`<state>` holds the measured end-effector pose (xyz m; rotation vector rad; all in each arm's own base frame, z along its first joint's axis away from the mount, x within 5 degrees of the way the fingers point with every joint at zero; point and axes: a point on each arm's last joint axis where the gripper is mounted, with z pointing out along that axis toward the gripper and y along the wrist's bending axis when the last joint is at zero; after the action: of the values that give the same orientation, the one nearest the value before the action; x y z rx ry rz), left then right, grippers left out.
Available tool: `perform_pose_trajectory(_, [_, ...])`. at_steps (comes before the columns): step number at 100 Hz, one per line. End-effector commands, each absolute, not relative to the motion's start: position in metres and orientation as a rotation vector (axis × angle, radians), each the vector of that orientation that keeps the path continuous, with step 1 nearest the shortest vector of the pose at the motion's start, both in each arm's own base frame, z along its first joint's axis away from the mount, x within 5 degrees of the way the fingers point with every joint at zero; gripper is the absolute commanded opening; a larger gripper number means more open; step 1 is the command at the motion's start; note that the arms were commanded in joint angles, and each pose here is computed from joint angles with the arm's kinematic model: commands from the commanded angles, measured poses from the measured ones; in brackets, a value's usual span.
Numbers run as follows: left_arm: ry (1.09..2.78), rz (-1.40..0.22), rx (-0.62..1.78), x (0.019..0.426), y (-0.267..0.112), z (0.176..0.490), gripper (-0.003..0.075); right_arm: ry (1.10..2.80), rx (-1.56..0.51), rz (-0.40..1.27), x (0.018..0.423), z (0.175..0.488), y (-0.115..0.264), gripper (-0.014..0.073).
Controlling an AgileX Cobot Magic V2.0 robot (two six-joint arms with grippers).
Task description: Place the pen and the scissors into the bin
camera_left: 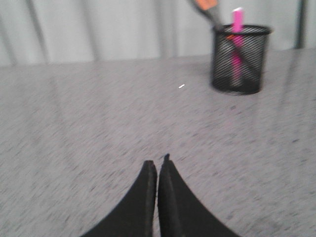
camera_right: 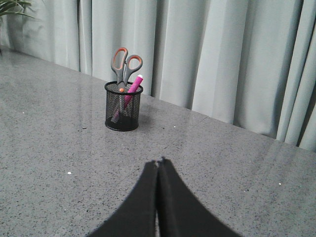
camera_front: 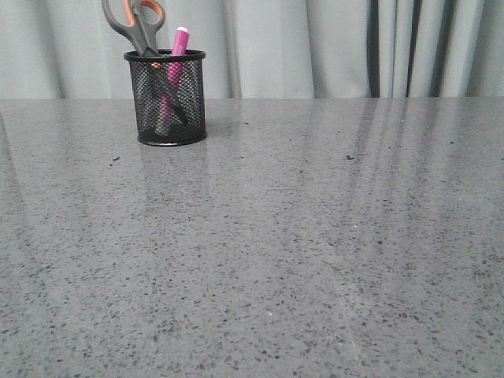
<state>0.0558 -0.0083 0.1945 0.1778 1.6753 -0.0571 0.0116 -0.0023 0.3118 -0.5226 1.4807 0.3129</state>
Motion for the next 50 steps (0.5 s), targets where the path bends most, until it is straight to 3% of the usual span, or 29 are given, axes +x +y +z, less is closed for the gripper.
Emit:
perform_pose_trajectory(1, [1.736,-0.007,0.105,0.054,-0.0037,0.1774,-0.0019,1.408,-0.52,0.299,0.0126,0.3242,-0.0013,-0.0069])
perform_pose_trajectory(50, [1.776,0.042,0.046,0.0537,-0.0001,0.1742,-0.0019,1.408,-0.52,0.299,0.0126,0.3242,-0.0013,-0.007])
